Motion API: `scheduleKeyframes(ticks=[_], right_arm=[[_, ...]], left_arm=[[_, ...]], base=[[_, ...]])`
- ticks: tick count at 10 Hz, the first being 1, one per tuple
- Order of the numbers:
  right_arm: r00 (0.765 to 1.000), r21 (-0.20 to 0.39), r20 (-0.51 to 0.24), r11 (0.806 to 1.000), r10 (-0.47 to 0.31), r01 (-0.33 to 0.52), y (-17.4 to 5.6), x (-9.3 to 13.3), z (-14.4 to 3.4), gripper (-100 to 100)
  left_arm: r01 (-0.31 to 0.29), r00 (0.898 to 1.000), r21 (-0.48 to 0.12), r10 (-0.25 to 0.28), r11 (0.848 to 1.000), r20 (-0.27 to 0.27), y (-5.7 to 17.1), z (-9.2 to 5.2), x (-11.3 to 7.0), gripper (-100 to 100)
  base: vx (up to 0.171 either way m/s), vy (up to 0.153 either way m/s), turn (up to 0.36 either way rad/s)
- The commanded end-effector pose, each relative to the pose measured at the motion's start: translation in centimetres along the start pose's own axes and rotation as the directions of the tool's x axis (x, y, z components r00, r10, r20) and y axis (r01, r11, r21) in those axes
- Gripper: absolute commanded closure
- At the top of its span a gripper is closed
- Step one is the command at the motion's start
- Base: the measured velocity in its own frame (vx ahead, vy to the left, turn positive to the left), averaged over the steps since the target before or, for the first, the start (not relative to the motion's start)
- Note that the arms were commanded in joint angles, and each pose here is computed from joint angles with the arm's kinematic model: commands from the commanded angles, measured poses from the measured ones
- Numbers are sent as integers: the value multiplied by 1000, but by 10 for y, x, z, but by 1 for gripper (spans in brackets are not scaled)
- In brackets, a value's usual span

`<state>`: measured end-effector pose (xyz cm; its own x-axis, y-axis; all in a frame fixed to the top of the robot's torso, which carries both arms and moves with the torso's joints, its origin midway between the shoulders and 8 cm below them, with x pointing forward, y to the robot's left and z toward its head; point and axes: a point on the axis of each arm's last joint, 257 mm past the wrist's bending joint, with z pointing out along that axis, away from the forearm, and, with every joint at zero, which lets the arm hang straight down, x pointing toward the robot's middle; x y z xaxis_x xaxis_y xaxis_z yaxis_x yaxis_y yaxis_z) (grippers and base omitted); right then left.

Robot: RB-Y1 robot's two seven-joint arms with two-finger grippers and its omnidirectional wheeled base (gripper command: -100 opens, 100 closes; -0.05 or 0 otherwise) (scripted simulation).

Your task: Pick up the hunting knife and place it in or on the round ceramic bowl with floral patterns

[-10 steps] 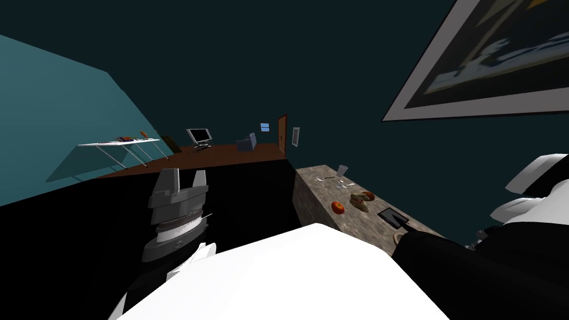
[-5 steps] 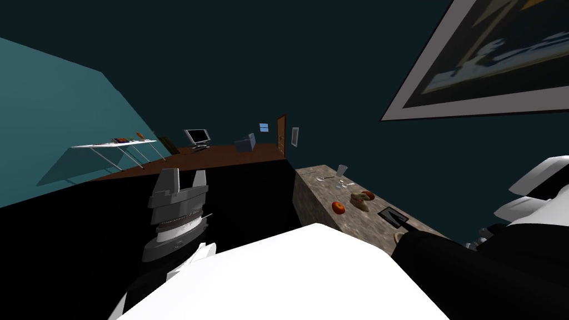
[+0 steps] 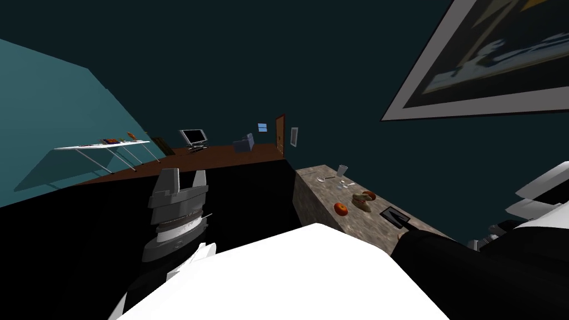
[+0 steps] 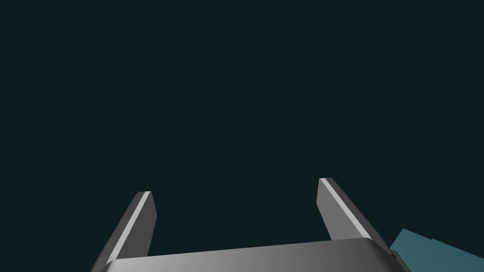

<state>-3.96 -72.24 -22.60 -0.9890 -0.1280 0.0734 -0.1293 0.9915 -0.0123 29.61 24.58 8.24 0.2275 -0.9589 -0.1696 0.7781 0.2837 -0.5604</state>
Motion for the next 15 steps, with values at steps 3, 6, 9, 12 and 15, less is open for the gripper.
scheduleKeyframes(ticks=[3,6,9,12,15], right_arm=[[1000,-10,-3,1000,-17,17,-7,5,-11,-100],[1000,8,-10,1000,-22,22,-18,9,-23,-100],[1000,6,-16,1000,-25,25,-23,14,-28,-100],[1000,2,-16,1000,-24,24,-22,15,-28,0],[1000,2,-16,1000,-24,24,-22,15,-29,0]], left_arm=[[0,1000,0,0,1000,0,0,0,0,0],[0,1000,0,0,1000,0,0,0,0,0],[0,1000,0,0,1000,0,0,0,0,0],[0,1000,0,0,1000,0,0,0,0,0],[0,1000,0,0,1000,0,0,0,0,0]], base=[[41,27,-50],[40,34,-34],[35,29,-49],[0,0,0],[0,0,0]])
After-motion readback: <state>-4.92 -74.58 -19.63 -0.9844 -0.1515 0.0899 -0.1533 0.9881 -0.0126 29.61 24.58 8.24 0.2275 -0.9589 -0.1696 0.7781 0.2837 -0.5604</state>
